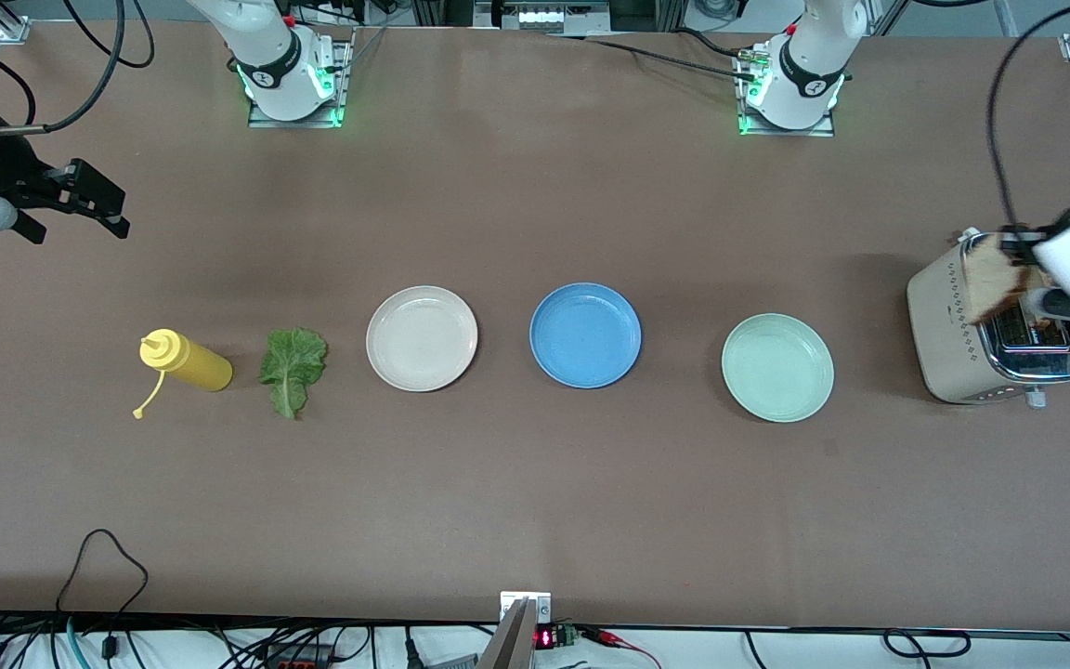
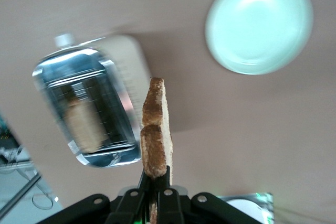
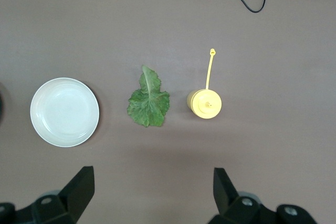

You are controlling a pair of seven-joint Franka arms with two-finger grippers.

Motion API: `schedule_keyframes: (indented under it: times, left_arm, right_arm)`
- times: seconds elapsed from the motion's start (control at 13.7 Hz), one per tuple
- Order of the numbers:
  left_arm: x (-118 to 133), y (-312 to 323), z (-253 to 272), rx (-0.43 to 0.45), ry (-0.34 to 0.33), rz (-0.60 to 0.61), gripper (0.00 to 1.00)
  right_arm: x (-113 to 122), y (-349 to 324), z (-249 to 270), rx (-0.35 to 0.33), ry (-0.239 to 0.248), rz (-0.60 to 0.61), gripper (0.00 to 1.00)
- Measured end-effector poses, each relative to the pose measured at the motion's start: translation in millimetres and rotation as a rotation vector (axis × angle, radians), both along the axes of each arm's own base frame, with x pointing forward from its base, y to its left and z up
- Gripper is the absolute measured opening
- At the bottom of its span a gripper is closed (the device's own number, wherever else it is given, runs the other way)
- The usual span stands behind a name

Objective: Make sandwich in blue plate with both arms
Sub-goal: 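Carry the bread slice with the left gripper over the blue plate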

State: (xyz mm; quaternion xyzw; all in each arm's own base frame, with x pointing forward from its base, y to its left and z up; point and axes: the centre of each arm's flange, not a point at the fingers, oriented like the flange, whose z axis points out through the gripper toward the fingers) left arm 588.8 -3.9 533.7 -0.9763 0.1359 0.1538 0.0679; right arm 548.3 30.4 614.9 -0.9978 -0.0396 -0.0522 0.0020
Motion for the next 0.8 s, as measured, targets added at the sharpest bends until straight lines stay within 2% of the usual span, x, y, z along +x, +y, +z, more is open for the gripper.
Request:
schedule_keyframes:
  times: [0.15,0.44,0.65,0.8]
  left_arm:
    - [1,-69,-26,-0.077,0.047,-0.009,0.07]
    - [22,-138,-96,-0.371,0.139,0.145,0.07]
    - [38,-176,-140,-0.613,0.169,0.25,0.07]
    - [38,-208,-175,-0.75,0.186,0.339,0.07]
  right_arm:
    - [0,0,0,0.0,-0.001,0.0,1.0]
    - [0,0,0,0.0,-0.001,0.0,1.0]
    - [0,0,0,0.0,-0.001,0.0,1.0]
    - [0,0,0,0.0,-0.001,0.0,1.0]
